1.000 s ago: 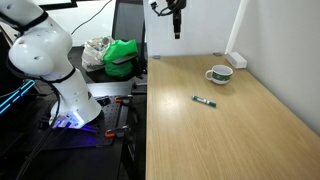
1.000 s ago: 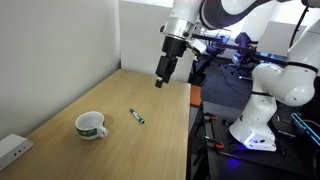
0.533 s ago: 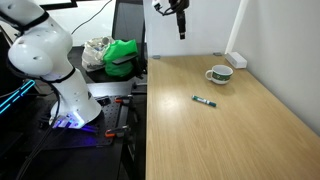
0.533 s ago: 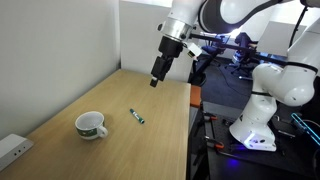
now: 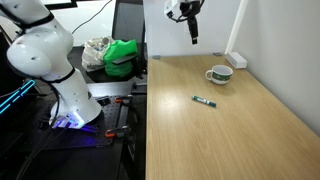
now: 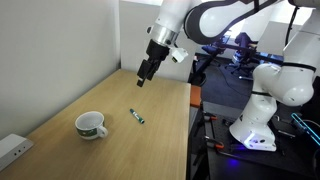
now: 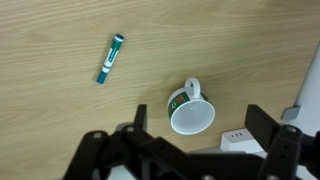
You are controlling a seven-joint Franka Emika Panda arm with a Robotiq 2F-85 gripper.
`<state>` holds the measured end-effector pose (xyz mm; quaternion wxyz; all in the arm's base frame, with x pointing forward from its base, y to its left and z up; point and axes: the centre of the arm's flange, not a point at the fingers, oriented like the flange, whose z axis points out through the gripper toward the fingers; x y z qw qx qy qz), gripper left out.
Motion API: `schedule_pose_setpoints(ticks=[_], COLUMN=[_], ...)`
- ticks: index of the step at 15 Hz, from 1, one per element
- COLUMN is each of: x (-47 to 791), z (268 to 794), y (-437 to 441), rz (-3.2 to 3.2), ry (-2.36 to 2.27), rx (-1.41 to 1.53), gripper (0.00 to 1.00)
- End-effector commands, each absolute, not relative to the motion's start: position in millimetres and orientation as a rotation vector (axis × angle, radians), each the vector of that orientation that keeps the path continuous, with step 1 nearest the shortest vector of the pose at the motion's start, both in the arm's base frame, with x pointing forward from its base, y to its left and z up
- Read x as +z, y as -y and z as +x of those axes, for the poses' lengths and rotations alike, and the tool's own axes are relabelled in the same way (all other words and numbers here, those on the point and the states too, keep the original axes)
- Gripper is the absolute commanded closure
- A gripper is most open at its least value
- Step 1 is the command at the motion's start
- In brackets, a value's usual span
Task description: Move the mug cup from the left to the right
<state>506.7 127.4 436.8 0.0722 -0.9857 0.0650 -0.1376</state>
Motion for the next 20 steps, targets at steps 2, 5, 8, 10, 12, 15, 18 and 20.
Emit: schedule_pose_setpoints(ticks=[2, 5, 8, 10, 12, 15, 18, 20], x=[442.8, 446.4, 447.6, 446.2, 441.6, 424.3, 399.9, 386.1], z=[547.9, 565.1, 582.0, 593.2, 604.4, 622.1, 635.3, 641.8], y=[-132.7, -137.2, -142.3, -144.8, -146.3, -147.5, -146.8, -145.9], rz=[-2.988, -3.031, -3.065, -3.077, -3.07, -3.064, -3.066, -3.07], ry=[-0.215, -0.244, -0.266, -0.26, -0.241, -0.235, -0.237, -0.222], rx=[-0.413, -0.388, -0.328, -0.292, -0.273, -0.267, -0.259, -0.264], gripper=[0.0, 0.0, 0.0, 0.0, 0.0, 0.0, 0.0, 0.0])
